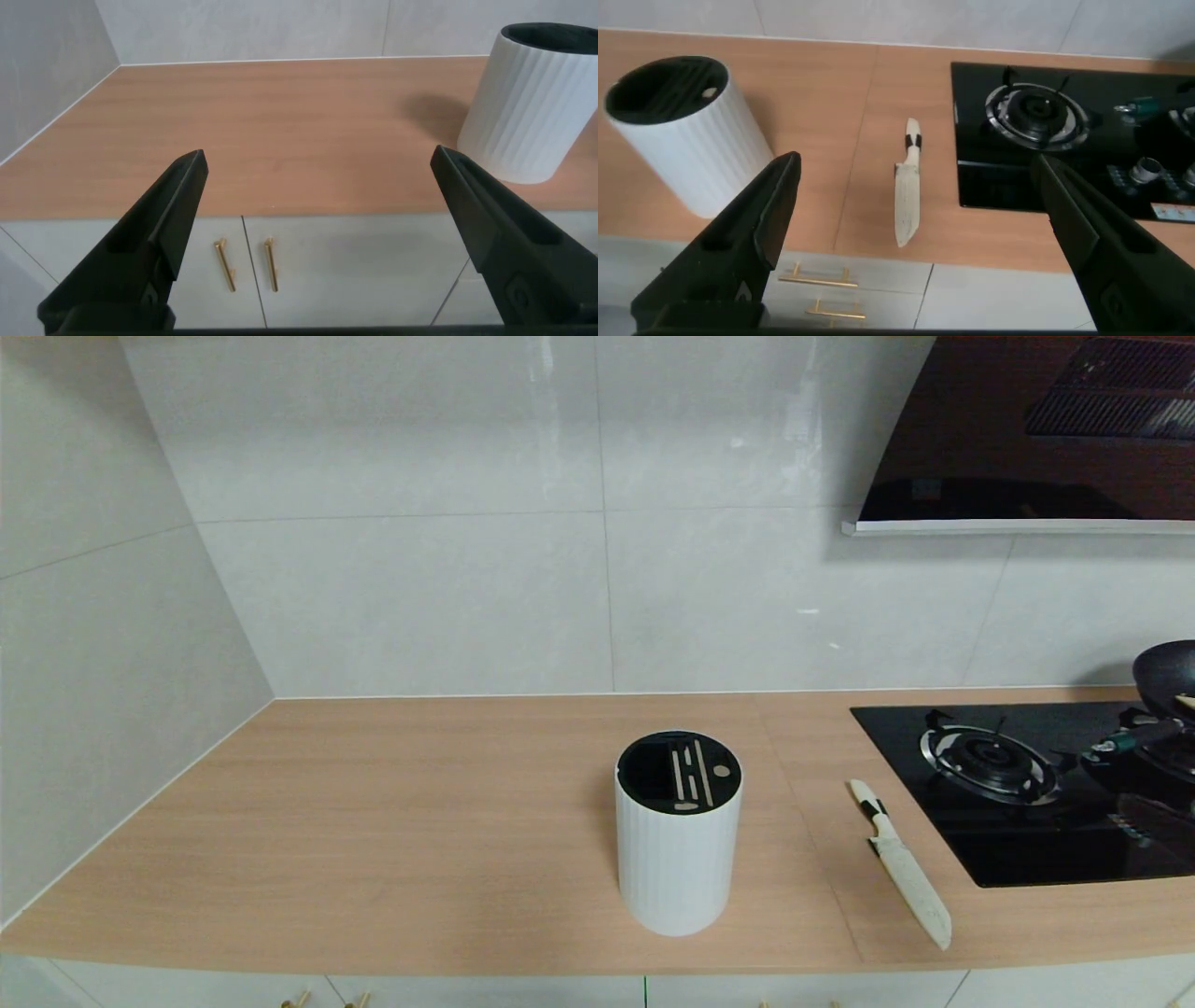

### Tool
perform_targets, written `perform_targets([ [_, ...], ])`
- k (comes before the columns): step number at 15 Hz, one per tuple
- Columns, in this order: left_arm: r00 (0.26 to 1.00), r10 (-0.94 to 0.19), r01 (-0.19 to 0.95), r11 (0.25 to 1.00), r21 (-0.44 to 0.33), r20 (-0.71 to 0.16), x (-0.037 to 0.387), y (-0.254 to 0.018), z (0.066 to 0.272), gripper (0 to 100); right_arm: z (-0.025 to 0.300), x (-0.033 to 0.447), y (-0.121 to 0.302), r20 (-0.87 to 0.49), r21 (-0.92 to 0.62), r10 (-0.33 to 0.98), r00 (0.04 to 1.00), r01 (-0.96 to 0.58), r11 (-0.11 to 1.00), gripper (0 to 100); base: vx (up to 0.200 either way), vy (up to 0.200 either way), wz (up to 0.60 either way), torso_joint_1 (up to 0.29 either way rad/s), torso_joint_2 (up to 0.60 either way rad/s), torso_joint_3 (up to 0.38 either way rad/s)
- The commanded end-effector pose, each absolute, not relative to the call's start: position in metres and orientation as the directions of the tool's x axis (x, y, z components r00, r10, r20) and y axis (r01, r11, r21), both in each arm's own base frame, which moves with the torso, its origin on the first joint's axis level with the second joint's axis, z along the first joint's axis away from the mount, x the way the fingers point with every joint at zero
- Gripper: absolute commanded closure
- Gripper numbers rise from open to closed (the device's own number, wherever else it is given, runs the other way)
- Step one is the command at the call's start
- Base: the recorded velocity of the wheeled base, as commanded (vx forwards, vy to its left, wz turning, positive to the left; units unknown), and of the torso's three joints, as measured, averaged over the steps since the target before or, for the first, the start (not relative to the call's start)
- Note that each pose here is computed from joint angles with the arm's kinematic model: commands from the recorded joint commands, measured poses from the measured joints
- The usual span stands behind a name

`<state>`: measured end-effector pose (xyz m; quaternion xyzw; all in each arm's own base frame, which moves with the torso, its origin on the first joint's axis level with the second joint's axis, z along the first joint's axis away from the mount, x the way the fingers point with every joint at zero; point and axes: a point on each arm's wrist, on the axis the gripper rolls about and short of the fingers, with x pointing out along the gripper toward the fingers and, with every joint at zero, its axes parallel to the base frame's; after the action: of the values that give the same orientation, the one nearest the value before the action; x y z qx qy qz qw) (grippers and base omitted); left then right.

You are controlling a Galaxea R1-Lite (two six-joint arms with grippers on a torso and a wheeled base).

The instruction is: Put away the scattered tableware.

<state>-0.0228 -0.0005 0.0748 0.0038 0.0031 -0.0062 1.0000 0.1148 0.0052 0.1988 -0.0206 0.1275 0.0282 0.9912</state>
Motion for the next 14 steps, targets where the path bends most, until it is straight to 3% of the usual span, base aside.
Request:
perform_targets([
  [1, 1.0, -0.012, 0.012, 1.0, 0.008, -0.006, -0.023, 0.0, 0.075, 0, 0.181, 0.201, 0.01, -0.414, -0.034, 0.049, 0.909, -0.07, 0.997, 0, 0.0, 0.0, 0.0, 0.0, 0.0, 0.0],
  [6, 1.0, -0.012, 0.012, 1.0, 0.008, -0.006, -0.023, 0.0, 0.075, 0, 0.111, 0.273, 0.028, -0.613, -0.038, 0.071, 0.787, -0.119, 0.992, 0, 0.0, 0.0, 0.0, 0.0, 0.0, 0.0],
  [10, 1.0, -0.012, 0.012, 1.0, 0.008, -0.006, -0.023, 0.0, 0.075, 0, 0.062, 0.296, 0.03, -0.686, -0.047, 0.061, 0.725, -0.129, 0.991, 0, 0.0, 0.0, 0.0, 0.0, 0.0, 0.0],
  [14, 1.0, -0.012, 0.012, 1.0, 0.008, -0.006, -0.023, 0.0, 0.075, 0, 0.034, 0.309, 0.03, -0.704, -0.026, 0.096, 0.704, -0.161, 0.987, 0, 0.0, 0.0, 0.0, 0.0, 0.0, 0.0],
])
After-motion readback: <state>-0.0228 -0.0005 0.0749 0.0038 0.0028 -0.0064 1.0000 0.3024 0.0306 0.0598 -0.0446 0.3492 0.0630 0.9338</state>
